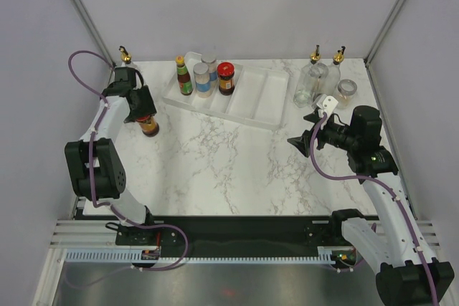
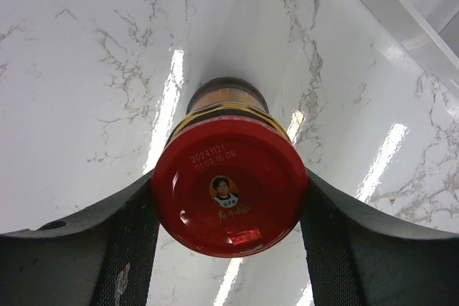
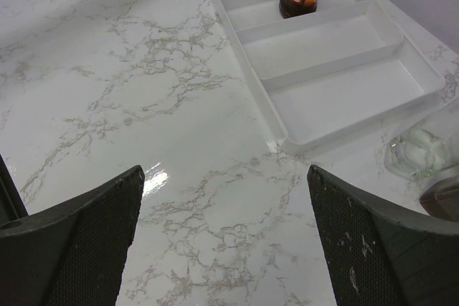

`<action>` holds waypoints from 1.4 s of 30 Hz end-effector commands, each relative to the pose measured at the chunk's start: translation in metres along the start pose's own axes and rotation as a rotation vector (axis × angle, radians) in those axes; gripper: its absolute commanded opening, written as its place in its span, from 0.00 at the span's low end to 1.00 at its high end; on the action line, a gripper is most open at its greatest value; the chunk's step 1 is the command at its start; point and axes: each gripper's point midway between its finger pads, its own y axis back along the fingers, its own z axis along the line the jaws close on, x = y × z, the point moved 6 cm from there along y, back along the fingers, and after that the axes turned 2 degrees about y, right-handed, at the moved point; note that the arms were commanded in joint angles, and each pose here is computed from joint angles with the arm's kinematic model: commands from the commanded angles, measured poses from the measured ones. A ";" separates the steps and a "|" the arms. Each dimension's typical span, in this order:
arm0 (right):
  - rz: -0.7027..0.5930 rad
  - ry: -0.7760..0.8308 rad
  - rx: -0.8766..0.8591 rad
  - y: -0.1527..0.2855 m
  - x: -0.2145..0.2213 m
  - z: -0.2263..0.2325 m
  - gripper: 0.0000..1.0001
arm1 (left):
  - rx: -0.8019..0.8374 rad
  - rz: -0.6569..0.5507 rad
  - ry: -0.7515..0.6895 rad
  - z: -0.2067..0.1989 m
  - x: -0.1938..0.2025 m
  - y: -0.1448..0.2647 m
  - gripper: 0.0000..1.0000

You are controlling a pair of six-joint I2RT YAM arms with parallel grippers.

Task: Organize the condiment bottles
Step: Pick up the bottle from the center of the board, then place the bottle in the storage box.

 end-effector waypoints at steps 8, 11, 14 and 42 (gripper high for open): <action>-0.036 0.047 -0.003 0.001 -0.008 -0.001 0.98 | 0.277 -0.157 -0.068 -0.049 -0.028 0.069 0.02; -0.037 0.048 -0.001 0.001 -0.008 -0.001 0.98 | 0.356 -0.168 -0.121 -0.078 -0.025 0.083 0.02; -0.036 0.048 0.002 0.001 -0.008 -0.002 0.98 | 0.407 -0.176 -0.171 -0.103 -0.024 0.093 0.02; -0.026 0.050 0.021 0.001 -0.006 -0.005 0.98 | 0.479 -0.194 -0.296 -0.257 -0.060 0.056 0.02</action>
